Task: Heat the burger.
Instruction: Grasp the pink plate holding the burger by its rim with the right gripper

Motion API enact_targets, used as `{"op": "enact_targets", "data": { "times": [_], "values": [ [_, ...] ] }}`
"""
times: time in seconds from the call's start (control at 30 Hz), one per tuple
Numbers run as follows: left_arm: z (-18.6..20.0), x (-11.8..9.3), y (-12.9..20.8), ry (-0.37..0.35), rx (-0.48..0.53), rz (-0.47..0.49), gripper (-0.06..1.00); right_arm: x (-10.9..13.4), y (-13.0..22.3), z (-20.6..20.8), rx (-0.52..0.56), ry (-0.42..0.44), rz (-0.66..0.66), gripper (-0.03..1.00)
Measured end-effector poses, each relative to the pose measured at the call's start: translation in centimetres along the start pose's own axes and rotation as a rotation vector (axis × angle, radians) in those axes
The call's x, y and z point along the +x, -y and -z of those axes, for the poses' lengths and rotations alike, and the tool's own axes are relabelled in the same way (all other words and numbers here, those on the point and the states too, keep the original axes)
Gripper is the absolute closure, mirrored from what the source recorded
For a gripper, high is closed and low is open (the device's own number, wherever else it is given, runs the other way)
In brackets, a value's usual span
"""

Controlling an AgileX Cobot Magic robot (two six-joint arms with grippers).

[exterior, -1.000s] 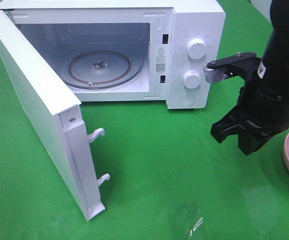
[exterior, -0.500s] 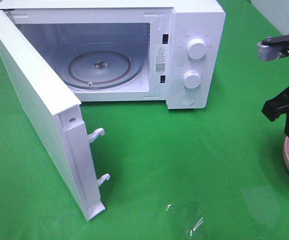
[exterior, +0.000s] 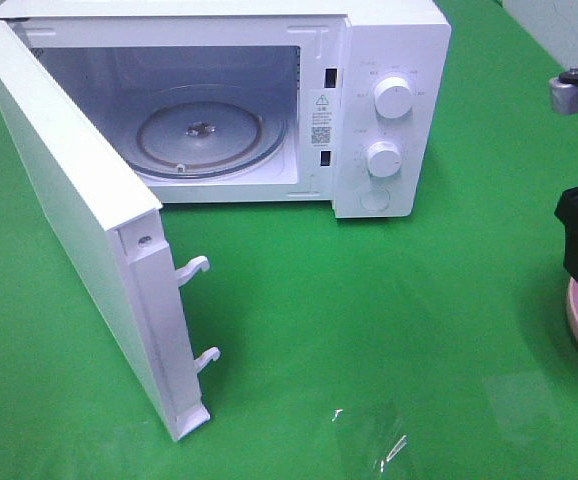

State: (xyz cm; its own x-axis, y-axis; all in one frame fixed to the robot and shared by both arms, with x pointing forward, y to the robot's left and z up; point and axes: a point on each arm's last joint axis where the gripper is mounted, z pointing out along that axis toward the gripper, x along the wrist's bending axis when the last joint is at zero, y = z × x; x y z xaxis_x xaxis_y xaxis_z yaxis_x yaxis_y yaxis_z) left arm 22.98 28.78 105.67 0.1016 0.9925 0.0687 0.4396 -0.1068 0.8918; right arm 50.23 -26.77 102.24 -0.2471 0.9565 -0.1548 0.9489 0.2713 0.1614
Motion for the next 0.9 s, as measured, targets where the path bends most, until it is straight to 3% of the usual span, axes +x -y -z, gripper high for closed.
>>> {"op": "enact_targets", "data": {
  "times": [0.03, 0.17, 0.63, 0.9],
  "values": [
    [0.0, 0.0, 0.0, 0.0, 0.0, 0.0, -0.03, 0.0, 0.0, 0.0, -0.004, 0.001, 0.001, 0.07],
    [0.0, 0.0, 0.0, 0.0, 0.0, 0.0, -0.03, -0.3, 0.0, -0.4, -0.024, 0.007, -0.002, 0.06],
    [0.0, 0.0, 0.0, 0.0, 0.0, 0.0, -0.03, -1.7, 2.3, -4.3, -0.067, 0.011, -0.066, 0.09],
    [0.0, 0.0, 0.0, 0.0, 0.0, 0.0, -0.03, -1.6, 1.8, -7.6, -0.017, -0.008, -0.072, 0.11]
  ]
}}
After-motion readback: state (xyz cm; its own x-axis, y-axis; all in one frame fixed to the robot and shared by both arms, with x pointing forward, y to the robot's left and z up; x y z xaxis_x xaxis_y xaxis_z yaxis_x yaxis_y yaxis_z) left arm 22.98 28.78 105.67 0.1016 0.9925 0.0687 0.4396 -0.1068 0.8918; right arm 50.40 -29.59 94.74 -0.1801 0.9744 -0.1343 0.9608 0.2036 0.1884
